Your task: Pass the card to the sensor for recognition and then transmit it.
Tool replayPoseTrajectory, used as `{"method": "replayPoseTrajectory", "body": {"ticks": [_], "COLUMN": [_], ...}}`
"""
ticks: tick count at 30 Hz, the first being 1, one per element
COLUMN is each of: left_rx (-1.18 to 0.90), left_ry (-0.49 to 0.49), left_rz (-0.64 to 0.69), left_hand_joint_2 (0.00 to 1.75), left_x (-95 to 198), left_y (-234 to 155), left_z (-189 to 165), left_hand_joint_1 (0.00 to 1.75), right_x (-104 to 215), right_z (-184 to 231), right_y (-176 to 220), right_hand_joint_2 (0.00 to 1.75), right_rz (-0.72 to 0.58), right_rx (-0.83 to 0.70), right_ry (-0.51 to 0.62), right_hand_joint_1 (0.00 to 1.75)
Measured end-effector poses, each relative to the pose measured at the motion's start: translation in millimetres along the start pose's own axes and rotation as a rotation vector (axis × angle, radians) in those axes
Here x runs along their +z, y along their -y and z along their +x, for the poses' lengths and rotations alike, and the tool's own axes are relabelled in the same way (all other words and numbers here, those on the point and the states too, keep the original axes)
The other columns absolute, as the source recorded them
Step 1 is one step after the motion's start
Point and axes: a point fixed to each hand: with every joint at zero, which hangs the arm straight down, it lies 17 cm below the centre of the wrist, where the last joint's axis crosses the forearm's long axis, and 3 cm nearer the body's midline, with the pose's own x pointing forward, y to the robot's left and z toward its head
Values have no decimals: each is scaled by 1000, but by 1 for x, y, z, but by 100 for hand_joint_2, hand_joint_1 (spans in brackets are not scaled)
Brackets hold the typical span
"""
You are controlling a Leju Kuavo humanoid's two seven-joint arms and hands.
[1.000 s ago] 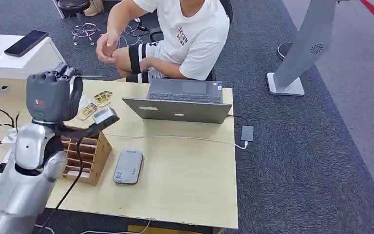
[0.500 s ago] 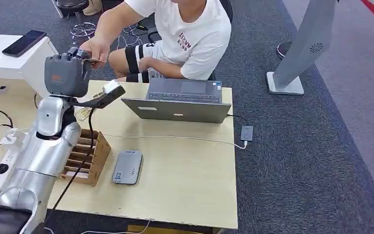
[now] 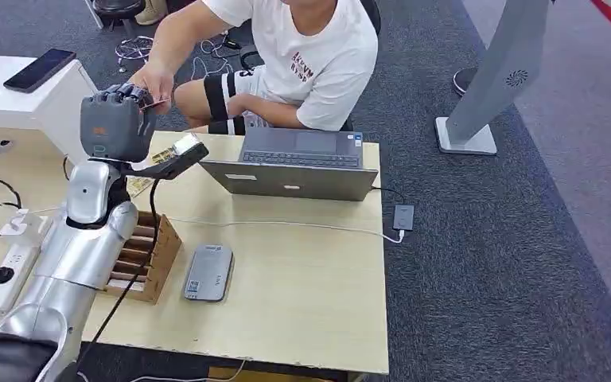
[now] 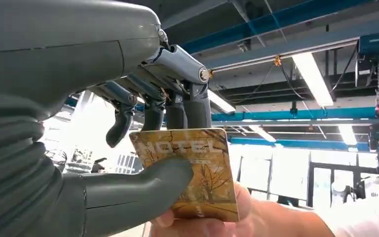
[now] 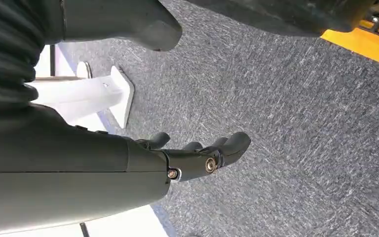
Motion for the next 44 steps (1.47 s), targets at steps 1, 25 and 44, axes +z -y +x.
{"method": "replayPoseTrajectory", "body": {"ticks": [1, 25, 44], "left_rx": [0, 1409, 1469], "left_ry": [0, 220, -1216], "left_rz": [2, 238, 1035], "left_hand_joint_2": [175, 175, 175], "left_x": [0, 187, 553], "left_y": [0, -128, -47], "left_z": [0, 13, -275], "left_hand_joint_1": [0, 0, 0], "right_x": [0, 0, 3], "right_z": [0, -20, -26], "right_y": [0, -8, -20], "right_hand_joint_2": [175, 175, 175], "right_rz": [0, -13, -28], "right_rx": [0, -71, -96], "right_ry": [0, -11, 18], "right_hand_joint_1": [0, 0, 0]}}
